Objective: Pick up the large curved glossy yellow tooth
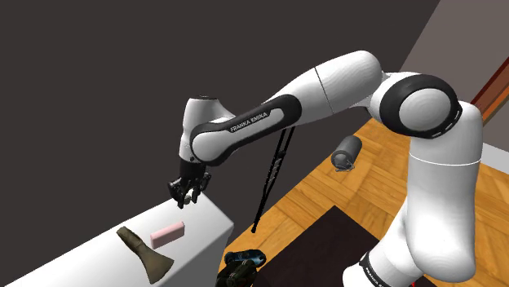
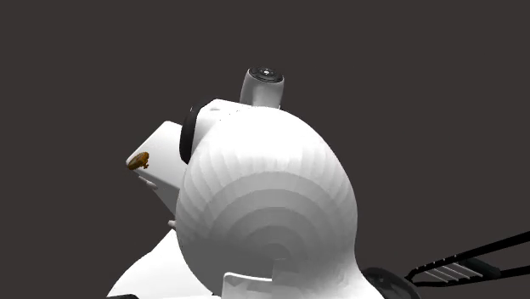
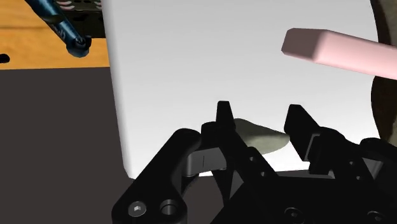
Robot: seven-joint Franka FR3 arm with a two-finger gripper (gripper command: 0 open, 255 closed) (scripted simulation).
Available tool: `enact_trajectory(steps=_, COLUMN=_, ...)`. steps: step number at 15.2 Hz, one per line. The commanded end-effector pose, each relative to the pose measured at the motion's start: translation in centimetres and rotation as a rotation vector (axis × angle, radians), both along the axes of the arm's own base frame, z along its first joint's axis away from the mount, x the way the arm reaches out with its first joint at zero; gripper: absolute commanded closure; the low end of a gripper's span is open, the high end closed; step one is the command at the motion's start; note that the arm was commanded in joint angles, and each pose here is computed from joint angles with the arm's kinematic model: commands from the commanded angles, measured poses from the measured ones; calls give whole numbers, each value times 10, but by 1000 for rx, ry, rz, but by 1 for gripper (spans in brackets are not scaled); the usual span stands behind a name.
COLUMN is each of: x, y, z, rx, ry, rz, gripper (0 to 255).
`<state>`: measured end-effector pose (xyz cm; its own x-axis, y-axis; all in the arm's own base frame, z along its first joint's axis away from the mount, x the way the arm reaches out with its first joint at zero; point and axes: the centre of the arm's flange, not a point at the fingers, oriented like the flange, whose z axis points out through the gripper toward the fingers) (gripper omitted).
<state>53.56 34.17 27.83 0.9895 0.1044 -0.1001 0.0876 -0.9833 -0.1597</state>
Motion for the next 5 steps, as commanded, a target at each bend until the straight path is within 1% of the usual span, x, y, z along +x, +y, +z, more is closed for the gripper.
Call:
enact_trajectory(steps=1, x=0, y=-1, z=10, rx=0, ry=0, rz=0, gripper=255)
enact_trajectory(steps=3, x=0, y=-1, z=21, rx=0, ry=0, rz=0, gripper=255)
enact_trajectory(steps=5, x=0, y=-1, z=21, rx=0, ry=0, rz=0, gripper=255)
